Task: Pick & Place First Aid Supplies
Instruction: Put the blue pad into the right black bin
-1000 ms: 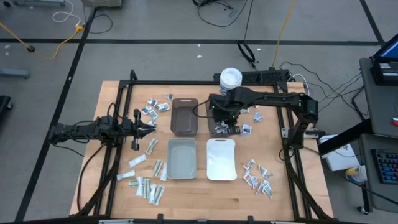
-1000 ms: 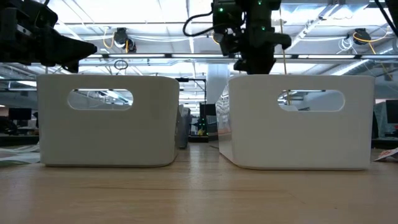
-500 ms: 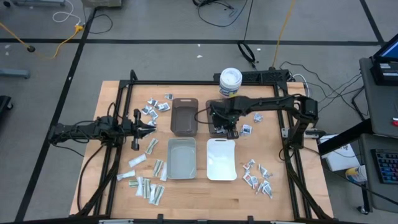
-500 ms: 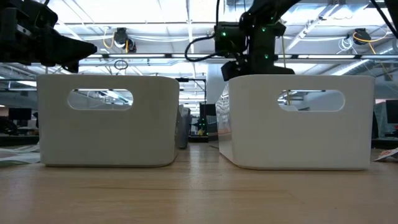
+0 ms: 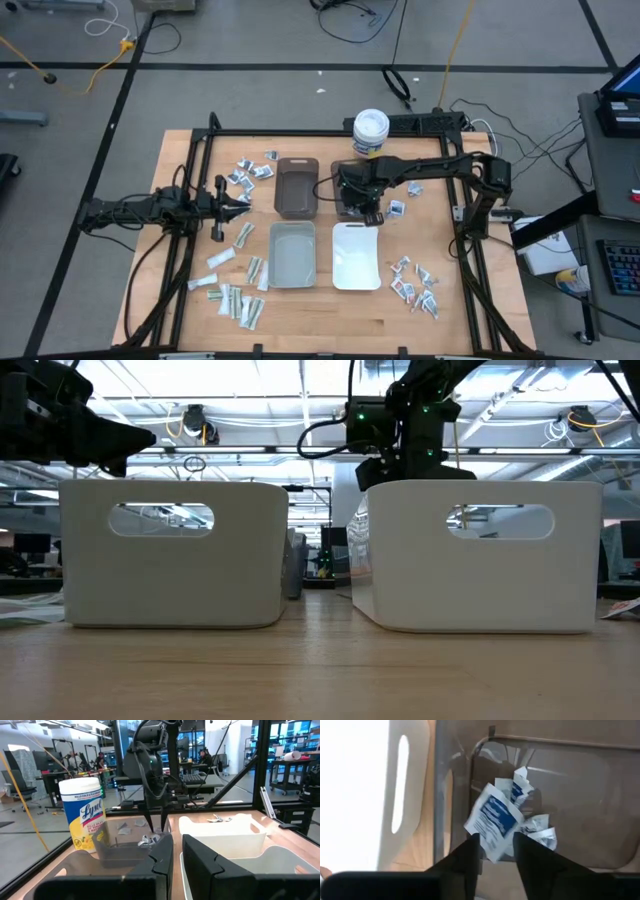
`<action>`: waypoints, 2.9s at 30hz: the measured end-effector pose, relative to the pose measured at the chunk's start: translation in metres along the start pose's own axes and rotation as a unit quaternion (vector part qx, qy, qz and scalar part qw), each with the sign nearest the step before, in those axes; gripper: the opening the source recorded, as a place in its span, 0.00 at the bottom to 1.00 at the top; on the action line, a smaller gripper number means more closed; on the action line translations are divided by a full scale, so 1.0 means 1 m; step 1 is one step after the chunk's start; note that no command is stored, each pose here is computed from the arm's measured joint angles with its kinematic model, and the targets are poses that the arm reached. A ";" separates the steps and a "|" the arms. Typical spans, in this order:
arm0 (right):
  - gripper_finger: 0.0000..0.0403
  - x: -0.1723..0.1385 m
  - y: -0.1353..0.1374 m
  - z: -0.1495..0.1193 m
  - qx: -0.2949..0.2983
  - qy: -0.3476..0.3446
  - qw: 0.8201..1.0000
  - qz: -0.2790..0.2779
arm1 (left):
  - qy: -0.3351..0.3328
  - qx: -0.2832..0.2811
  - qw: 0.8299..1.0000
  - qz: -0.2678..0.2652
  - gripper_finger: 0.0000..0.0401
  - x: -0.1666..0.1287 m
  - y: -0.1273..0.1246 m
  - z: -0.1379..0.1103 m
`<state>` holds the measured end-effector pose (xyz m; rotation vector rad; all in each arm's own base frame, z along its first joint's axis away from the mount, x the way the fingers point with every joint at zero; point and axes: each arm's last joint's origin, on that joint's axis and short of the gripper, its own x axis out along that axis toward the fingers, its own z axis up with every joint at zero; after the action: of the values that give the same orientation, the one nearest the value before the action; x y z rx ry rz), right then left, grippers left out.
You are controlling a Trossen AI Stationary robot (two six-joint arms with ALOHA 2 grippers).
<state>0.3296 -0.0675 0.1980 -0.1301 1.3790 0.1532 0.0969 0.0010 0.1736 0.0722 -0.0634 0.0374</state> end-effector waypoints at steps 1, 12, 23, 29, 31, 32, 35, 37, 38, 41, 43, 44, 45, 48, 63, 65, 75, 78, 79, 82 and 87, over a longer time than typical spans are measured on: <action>0.33 0.000 -0.001 0.000 -0.001 0.000 1.000 -0.009 | 0.000 0.000 1.000 0.000 0.12 0.000 0.000 0.000; 0.33 -0.037 0.001 -0.009 0.029 0.002 0.999 -0.036 | 0.000 0.000 1.000 0.000 0.12 0.000 0.000 0.000; 0.30 -0.067 0.023 -0.056 0.072 0.025 0.997 -0.029 | 0.000 0.000 1.000 0.000 0.12 0.000 0.000 0.000; 0.30 -0.055 0.031 -0.086 0.092 0.041 0.994 -0.029 | 0.000 0.000 1.000 0.000 0.12 0.000 0.000 0.000; 0.30 -0.050 0.031 -0.090 0.097 0.038 0.994 -0.030 | 0.000 0.000 1.000 0.000 0.12 0.000 0.000 0.000; 0.30 -0.048 0.032 -0.091 0.097 0.035 0.994 -0.031 | 0.000 0.000 1.000 0.000 0.12 0.000 0.000 0.000; 0.30 -0.038 0.032 -0.094 0.096 0.022 0.994 -0.037 | 0.000 0.000 1.000 0.000 0.12 0.000 0.000 0.000; 0.30 -0.030 0.031 -0.097 0.095 0.025 0.994 -0.051 | 0.000 0.000 1.000 0.000 0.12 0.000 0.000 0.000; 0.30 -0.026 0.031 -0.099 0.095 0.028 0.993 -0.058 | 0.000 0.000 1.000 0.000 0.12 0.000 0.000 0.000; 0.30 -0.017 0.031 -0.105 0.088 0.037 0.993 -0.068 | 0.000 0.000 1.000 0.000 0.12 0.000 0.000 0.000; 0.30 -0.011 0.030 -0.109 0.086 0.040 0.993 -0.067 | 0.000 0.000 1.000 0.000 0.12 0.000 0.000 0.000; 0.30 -0.009 0.029 -0.111 0.087 0.041 0.993 -0.067 | 0.000 0.000 1.000 0.000 0.12 0.000 0.000 0.000; 0.30 -0.007 0.029 -0.113 0.088 0.043 0.993 -0.065 | 0.000 0.000 1.000 0.000 0.12 0.000 0.000 0.000; 0.30 0.000 0.028 -0.119 0.091 0.042 0.994 -0.054 | 0.000 0.000 1.000 0.000 0.12 0.000 0.000 0.000; 0.30 0.024 0.027 -0.132 0.076 0.014 0.995 -0.066 | 0.000 0.000 1.000 0.000 0.12 0.000 0.000 0.000; 0.30 0.026 0.027 -0.132 0.076 0.009 0.995 -0.066 | 0.000 0.000 1.000 0.000 0.12 0.000 0.000 0.000; 0.14 0.034 0.031 -0.138 0.080 0.001 0.996 -0.044 | 0.000 0.000 1.000 0.000 0.12 0.000 0.000 0.000; 0.04 0.034 0.031 -0.138 0.080 -0.001 0.996 -0.044 | 0.000 0.000 1.000 0.000 0.12 0.000 0.000 0.000; 0.02 0.034 0.031 -0.138 0.080 -0.003 0.996 -0.044 | 0.000 0.000 1.000 0.000 0.12 0.000 0.000 0.000; 0.02 0.035 0.031 -0.137 0.080 -0.007 0.996 -0.047 | 0.000 0.000 1.000 0.000 0.12 0.000 0.000 0.000; 0.01 0.035 0.030 -0.137 0.073 -0.007 0.996 -0.050 | 0.000 0.000 1.000 0.000 0.12 0.000 0.000 0.000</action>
<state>0.1986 -0.0614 0.1384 -0.0753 1.3610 -0.0292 0.0969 0.0010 0.1737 0.0722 -0.0636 0.0376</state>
